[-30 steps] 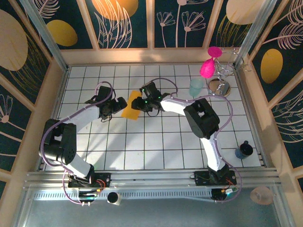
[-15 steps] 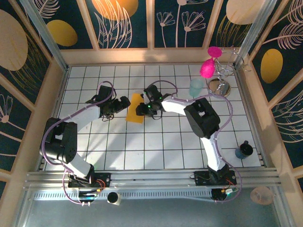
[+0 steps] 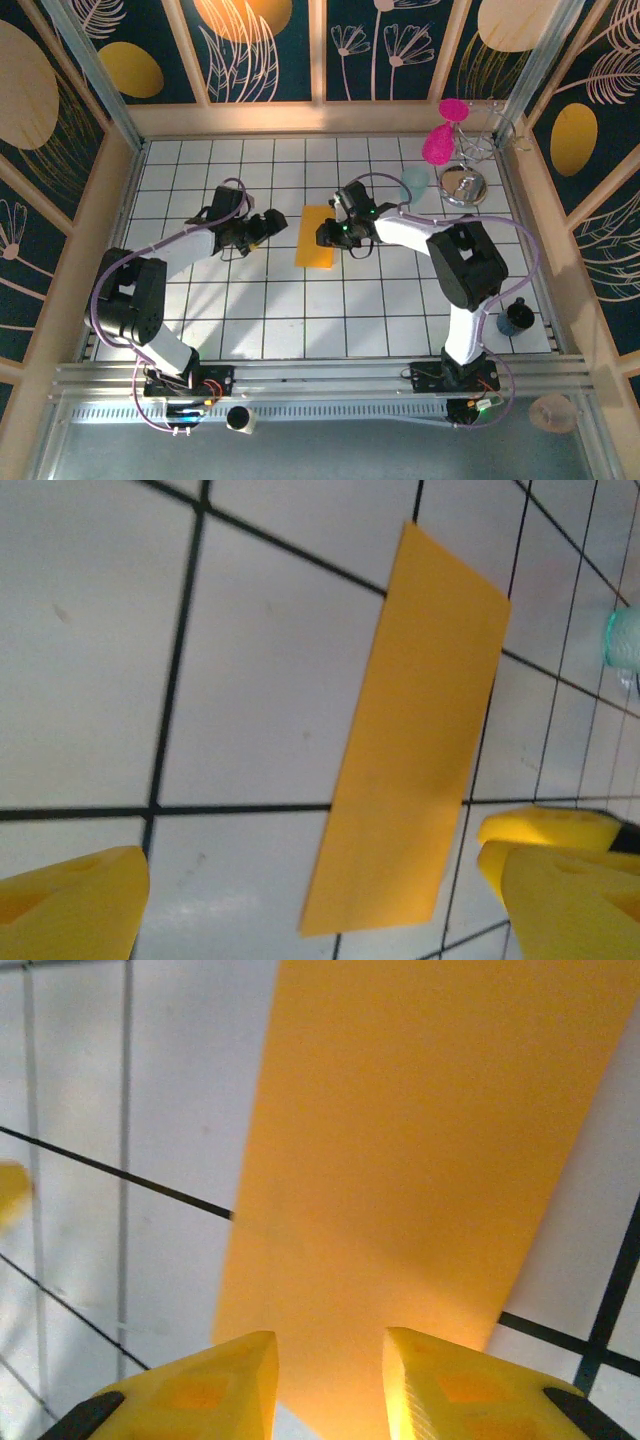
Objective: Fold a paper plane with a square sheet of paper (pick it up from the middle)
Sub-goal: Move the paper to the center of the table, then third fold the triangle at the center of the table.
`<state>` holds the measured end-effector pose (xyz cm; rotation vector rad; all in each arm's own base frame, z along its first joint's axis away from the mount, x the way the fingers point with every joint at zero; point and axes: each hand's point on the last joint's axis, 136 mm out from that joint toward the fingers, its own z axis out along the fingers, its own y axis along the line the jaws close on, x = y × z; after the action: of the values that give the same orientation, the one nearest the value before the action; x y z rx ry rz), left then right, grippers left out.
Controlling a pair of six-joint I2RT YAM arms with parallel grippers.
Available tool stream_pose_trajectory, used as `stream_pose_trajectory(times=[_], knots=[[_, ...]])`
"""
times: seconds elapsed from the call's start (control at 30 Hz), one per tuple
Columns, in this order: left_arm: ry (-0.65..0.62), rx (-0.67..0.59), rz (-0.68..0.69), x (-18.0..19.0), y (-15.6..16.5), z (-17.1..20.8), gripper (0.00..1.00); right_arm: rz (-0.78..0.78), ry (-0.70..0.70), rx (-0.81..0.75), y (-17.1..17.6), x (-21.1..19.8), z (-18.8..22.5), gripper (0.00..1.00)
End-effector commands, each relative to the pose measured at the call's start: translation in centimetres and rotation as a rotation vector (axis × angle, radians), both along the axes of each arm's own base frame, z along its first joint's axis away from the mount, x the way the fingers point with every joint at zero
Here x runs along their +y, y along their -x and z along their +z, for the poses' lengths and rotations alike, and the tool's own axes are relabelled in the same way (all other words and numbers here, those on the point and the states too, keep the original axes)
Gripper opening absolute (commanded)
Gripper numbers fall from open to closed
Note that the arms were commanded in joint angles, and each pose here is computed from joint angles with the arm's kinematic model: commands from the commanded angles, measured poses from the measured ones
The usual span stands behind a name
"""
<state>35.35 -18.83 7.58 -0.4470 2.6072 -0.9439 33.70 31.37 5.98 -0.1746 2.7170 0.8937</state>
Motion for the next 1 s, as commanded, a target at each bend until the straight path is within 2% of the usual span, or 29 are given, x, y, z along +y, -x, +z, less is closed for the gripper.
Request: stream_pose_trajectory(times=[0.0, 0.3, 0.5, 0.57, 0.97], knots=[[0.065, 0.0, -0.044, -2.3, 0.8, 0.9, 0.86, -0.141, -0.082, 0.016, -1.4, 0.3, 0.9, 0.32], [0.029, 0.08, -0.108, -4.8, 2.3, -1.3, 0.64, -0.195, -0.064, 0.103, -1.7, -1.0, -1.8, 0.3], [0.012, 0.108, -0.132, -5.4, 2.7, -1.9, 0.5, -0.2, -0.043, 0.151, -1.4, -1.2, -3.6, 0.3], [-0.005, 0.141, -0.139, -5.4, 3.0, -3.2, 0.46, -0.207, -0.031, 0.163, -1.3, -1.5, -4.1, 0.29], [-0.048, 0.213, -0.191, -5.5, 4.3, -5.6, 0.38, -0.22, 0.011, 0.192, -0.9, -2.7, -5.6, 0.29]])
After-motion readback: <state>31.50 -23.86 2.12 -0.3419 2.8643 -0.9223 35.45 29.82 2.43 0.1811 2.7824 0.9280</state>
